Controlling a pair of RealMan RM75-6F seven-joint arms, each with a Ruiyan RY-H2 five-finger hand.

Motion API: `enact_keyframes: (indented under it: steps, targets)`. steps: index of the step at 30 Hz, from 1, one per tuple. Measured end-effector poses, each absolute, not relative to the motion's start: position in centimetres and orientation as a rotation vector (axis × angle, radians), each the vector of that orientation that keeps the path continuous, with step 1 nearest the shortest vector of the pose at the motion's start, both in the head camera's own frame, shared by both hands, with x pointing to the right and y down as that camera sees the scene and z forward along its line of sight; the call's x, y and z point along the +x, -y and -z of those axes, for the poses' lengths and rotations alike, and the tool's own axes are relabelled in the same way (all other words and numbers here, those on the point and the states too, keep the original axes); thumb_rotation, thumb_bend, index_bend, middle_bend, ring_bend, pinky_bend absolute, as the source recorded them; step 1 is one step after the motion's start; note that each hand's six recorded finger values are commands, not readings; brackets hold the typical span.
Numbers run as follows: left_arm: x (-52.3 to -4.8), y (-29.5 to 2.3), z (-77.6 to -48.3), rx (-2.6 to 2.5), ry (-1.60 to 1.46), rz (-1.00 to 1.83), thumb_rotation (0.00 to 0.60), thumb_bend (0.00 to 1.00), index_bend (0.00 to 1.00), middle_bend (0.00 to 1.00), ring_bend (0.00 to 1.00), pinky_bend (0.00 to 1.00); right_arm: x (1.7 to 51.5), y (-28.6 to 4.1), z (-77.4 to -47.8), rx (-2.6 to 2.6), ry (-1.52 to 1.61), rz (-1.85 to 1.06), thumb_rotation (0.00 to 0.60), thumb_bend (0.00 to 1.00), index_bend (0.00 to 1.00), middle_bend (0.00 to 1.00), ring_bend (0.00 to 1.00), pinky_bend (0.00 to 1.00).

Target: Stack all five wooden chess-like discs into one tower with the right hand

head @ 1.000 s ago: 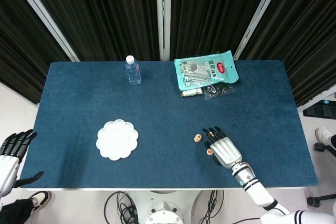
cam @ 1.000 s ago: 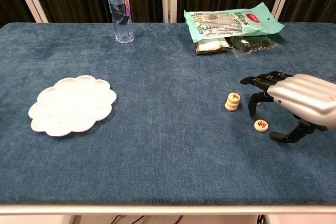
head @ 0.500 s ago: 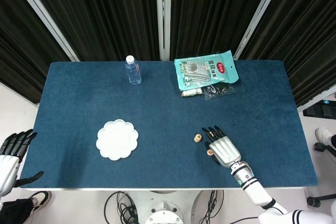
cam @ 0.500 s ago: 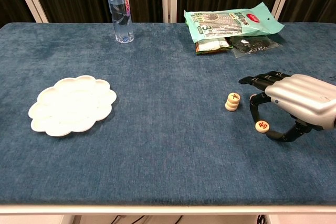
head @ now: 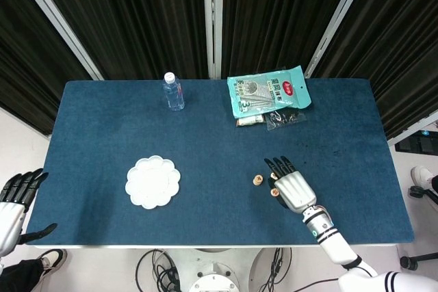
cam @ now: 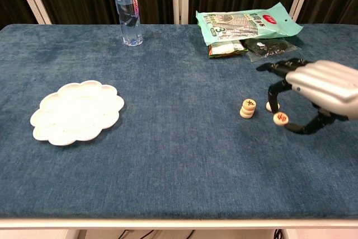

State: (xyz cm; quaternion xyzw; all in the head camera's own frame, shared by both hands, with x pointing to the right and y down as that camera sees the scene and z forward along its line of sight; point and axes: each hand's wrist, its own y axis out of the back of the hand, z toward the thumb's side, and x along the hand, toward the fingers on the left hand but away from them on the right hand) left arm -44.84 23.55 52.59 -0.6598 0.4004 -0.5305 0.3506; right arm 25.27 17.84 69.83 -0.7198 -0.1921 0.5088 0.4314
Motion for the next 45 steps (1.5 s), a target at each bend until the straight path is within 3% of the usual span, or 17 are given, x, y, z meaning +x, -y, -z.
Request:
enact_keyframes:
  steps: [14, 30, 45]
  targets:
    - [-45.2, -23.4, -52.6, -1.706, -1.046, 1.381, 0.6, 0.0, 0.06, 0.0, 0.0, 0.0, 22.1, -13.8, -70.6, -1.794, 0.432, -1.293, 0.6, 0.26, 0.54, 0.03, 0.0, 0.0]
    - [-45.3, -23.5, -52.5, -1.705, -1.05, 1.38, 0.6, 0.0, 0.06, 0.0, 0.0, 0.0, 20.7, -13.6, -71.4, -1.798, 0.405, -1.293, 0.6, 0.26, 0.54, 0.02, 0.0, 0.0]
    - [-45.4, -23.4, -52.7, -1.708, -1.049, 1.387, 0.6, 0.0, 0.06, 0.0, 0.0, 0.0, 20.6, -13.6, -71.5, -1.796, 0.402, -1.296, 0.6, 0.26, 0.47, 0.02, 0.0, 0.0]
